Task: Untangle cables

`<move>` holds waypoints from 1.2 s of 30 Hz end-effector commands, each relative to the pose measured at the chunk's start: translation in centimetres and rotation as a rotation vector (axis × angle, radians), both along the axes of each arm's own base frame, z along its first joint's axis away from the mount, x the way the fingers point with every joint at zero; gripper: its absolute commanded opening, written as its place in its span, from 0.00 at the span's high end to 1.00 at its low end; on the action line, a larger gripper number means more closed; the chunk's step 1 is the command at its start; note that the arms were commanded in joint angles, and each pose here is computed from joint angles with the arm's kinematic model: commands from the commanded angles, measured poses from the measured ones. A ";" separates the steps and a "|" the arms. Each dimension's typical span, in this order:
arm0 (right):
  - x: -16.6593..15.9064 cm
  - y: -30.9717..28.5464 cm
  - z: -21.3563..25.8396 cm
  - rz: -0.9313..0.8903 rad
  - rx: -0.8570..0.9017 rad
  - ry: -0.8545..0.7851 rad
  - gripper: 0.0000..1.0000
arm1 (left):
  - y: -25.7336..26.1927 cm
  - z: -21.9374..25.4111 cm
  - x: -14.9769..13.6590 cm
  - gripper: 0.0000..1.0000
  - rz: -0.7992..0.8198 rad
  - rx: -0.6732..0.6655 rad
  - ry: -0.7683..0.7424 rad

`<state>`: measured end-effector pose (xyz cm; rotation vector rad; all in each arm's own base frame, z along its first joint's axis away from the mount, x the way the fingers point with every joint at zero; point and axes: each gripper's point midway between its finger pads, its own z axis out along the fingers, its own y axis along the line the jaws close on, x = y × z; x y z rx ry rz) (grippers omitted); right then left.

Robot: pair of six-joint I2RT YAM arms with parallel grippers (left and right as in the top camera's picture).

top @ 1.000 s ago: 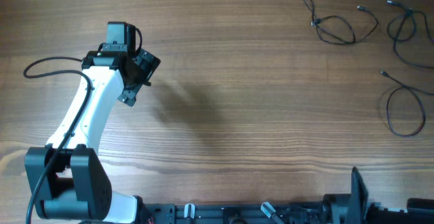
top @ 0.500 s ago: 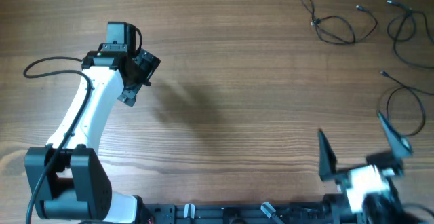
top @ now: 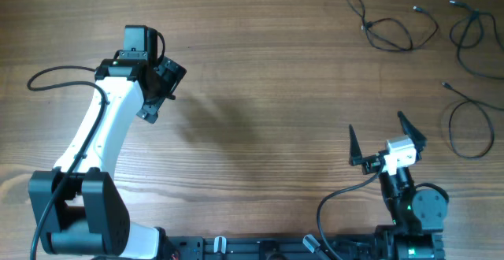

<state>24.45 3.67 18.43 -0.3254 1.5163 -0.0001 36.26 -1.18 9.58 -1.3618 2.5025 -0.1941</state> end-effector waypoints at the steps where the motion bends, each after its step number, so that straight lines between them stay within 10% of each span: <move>1: 0.2 -0.4 -1.5 -0.029 0.022 0.053 0.00 | 0.2 0.2 -0.1 0.00 0.008 0.008 -0.006; 36: -0.1 -0.5 -0.6 -0.030 0.024 0.010 0.00 | 0.2 0.2 -0.1 0.00 0.008 0.008 -0.006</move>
